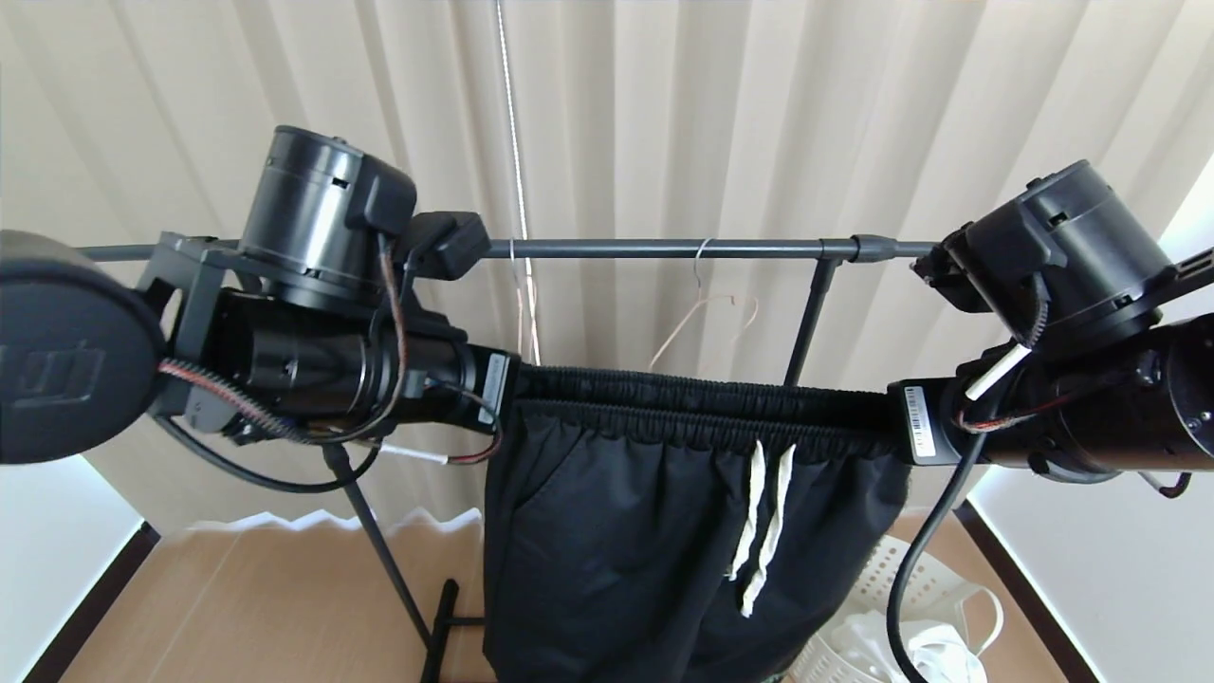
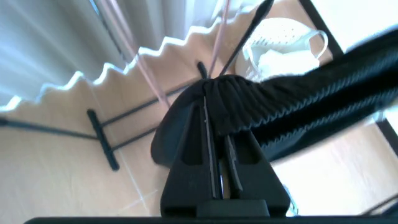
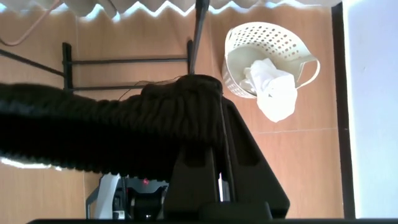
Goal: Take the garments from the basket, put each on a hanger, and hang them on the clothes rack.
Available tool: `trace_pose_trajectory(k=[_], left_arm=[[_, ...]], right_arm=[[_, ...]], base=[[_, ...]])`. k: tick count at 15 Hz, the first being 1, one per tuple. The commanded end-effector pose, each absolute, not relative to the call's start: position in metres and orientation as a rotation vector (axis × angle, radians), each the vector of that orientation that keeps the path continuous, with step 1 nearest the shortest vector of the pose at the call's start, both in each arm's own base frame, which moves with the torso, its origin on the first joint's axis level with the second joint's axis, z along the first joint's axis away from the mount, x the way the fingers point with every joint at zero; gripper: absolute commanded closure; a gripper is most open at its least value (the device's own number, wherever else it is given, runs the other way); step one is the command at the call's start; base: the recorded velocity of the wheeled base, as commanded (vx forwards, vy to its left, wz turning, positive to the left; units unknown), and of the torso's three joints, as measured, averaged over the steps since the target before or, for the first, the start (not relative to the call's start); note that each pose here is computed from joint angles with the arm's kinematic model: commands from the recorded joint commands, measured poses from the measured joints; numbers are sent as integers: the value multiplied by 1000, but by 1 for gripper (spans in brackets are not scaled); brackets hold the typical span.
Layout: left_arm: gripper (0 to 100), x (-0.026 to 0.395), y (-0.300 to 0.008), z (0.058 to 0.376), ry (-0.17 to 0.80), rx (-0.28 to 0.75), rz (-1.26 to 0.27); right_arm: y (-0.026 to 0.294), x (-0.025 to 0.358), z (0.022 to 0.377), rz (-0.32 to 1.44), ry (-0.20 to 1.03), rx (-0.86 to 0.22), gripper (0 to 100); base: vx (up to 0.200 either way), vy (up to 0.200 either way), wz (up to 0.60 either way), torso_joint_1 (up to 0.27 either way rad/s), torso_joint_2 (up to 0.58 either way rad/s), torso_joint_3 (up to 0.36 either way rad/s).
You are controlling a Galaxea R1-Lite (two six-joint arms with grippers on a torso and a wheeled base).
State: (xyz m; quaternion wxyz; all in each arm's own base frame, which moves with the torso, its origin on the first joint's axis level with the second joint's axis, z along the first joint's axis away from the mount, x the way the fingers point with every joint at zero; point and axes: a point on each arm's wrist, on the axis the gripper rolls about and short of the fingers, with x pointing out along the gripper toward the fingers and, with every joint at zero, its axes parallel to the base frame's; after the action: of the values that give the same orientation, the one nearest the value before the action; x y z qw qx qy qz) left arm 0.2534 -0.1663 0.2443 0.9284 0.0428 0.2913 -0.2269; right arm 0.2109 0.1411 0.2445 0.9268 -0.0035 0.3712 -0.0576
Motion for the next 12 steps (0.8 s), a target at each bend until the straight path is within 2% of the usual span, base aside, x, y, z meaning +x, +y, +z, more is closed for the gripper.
trace_pose_trajectory(k=[1, 3, 5, 7, 8, 9, 12], left_arm=[[100, 293, -189, 235, 606, 80, -483], [100, 304, -190, 238, 590, 66, -504], [100, 326, -191, 242, 555, 65, -505], [100, 332, -191, 236, 565, 63, -518], [100, 332, -191, 236, 566, 63, -519], [100, 337, -188, 239, 554, 52, -516], [100, 343, -184, 247, 521, 38, -503]], right_arm=[[144, 195, 247, -69, 752, -13, 100], [148, 189, 248, -38, 751, -19, 100], [168, 170, 254, 67, 731, -21, 100], [185, 157, 252, 141, 735, -39, 100], [186, 157, 252, 144, 737, -41, 100], [203, 149, 245, 177, 760, -34, 100], [222, 148, 230, 155, 801, 5, 100]], base=[[0, 0, 0, 0, 0, 0], [0, 0, 0, 0, 0, 0], [0, 0, 0, 0, 0, 0], [0, 0, 0, 0, 0, 0], [0, 0, 0, 0, 0, 0], [0, 0, 0, 0, 0, 0], [0, 0, 0, 0, 0, 0]])
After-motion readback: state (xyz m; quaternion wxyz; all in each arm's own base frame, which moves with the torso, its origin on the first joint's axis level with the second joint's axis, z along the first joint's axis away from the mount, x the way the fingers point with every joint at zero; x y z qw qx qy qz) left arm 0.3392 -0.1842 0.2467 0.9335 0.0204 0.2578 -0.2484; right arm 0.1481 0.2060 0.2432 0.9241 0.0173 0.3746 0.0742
